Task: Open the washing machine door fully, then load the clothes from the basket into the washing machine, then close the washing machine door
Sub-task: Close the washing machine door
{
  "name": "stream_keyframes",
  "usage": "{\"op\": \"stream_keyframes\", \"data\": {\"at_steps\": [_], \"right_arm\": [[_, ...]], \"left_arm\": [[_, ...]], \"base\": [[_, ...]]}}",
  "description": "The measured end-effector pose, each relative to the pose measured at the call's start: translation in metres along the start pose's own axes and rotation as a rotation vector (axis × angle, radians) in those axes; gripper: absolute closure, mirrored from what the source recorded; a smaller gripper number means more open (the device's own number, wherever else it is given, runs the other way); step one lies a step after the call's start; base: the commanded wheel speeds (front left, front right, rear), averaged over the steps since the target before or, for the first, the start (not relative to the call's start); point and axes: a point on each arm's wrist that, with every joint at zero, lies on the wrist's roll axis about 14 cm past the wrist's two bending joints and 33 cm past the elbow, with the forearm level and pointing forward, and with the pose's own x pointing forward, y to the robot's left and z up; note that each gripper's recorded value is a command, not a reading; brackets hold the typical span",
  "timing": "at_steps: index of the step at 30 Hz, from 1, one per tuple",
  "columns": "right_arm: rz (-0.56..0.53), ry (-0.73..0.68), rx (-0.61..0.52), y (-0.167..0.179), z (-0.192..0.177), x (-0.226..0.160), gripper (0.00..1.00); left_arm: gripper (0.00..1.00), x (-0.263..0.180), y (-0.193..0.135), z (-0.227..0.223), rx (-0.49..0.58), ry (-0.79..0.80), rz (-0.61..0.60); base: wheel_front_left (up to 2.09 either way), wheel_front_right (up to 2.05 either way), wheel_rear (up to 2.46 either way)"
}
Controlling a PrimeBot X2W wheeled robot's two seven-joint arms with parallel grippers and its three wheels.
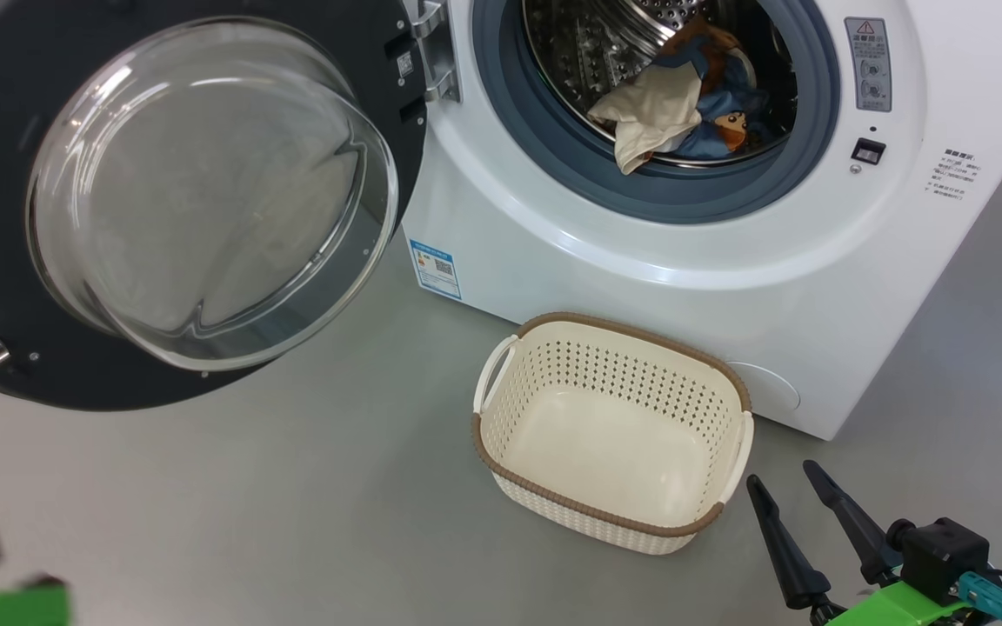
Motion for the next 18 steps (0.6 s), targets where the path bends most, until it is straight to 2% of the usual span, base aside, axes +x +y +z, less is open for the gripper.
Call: {"op": "stream_keyframes", "data": {"at_steps": [9,13,18], "right_arm": [[-0.028,-0.006,0.009,-0.011,0.0,0.0,0.0],[-0.042,-0.001,0.014,-0.017,-0.003,-0.002,0.0],[-0.06,0.011,0.023,-0.024,-0.009,-0.005,0.0]], "left_arm": [[1.0,0.066,0.024,0.096,-0.096,-0.253,-0.034],[1.0,0.093,0.036,0.112,-0.158,-0.266,-0.026],[1.0,0.132,0.047,0.121,-0.29,-0.243,0.005]], "base": [[0.0,0.0,0.0],[0.0,0.0,0.0],[0.0,0.0,0.0]]}}
